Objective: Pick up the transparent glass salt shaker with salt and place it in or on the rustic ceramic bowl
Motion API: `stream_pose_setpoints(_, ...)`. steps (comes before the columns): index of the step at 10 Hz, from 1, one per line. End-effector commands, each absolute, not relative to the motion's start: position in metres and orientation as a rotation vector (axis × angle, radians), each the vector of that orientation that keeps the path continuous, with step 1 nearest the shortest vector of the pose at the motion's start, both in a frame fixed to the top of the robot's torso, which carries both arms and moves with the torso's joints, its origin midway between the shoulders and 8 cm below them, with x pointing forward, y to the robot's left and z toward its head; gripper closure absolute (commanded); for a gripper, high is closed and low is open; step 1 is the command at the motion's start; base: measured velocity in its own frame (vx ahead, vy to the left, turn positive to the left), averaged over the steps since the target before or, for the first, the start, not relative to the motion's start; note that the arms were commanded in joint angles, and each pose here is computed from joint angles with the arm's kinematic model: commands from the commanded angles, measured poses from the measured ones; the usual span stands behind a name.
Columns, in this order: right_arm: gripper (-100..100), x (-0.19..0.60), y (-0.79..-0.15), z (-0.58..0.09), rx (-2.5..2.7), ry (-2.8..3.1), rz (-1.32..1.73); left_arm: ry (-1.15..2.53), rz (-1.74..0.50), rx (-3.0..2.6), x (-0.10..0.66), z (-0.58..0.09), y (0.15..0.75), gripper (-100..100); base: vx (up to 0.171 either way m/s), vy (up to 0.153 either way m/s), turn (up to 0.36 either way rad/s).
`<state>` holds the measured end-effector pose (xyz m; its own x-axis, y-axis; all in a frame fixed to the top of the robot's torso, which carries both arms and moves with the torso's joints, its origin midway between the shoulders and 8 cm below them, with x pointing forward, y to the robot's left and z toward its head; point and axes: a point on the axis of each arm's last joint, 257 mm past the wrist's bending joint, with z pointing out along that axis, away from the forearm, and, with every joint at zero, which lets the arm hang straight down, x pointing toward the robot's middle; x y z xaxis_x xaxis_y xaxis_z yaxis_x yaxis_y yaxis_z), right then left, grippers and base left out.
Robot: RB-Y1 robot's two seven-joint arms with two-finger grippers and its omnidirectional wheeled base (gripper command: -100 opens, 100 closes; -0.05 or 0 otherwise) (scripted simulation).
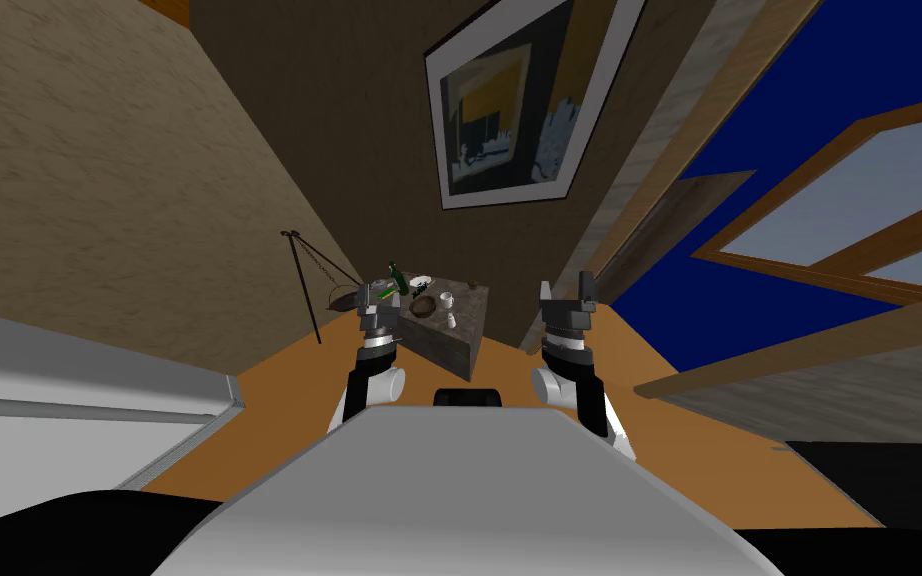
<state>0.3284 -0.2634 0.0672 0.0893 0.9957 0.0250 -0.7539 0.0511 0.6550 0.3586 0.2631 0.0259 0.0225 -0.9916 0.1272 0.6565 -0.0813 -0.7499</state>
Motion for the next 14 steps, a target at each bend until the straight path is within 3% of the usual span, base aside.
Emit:
stream_pose_setpoints(1, 0, 0.328, -0.263, 0.067, 0.595, 0.509, 1.422, 0.598, -1.502, -0.764, 0.361, 0.022, 0.262, -100, 0.004, -0.020, 0.013)
stream_pose_setpoints(6, 0, 0.328, -0.263, 0.067, 0.595, 0.509, 1.422, 0.680, -1.536, -0.801, 0.373, -0.006, 0.269, -100, 0.017, -0.087, 0.038)
stream_pose_setpoints(14, 0, 0.328, -0.263, 0.067, 0.595, 0.508, 1.422, 0.630, -1.626, -1.081, 0.398, -0.076, 0.328, -100, 0.012, -0.218, 0.085)
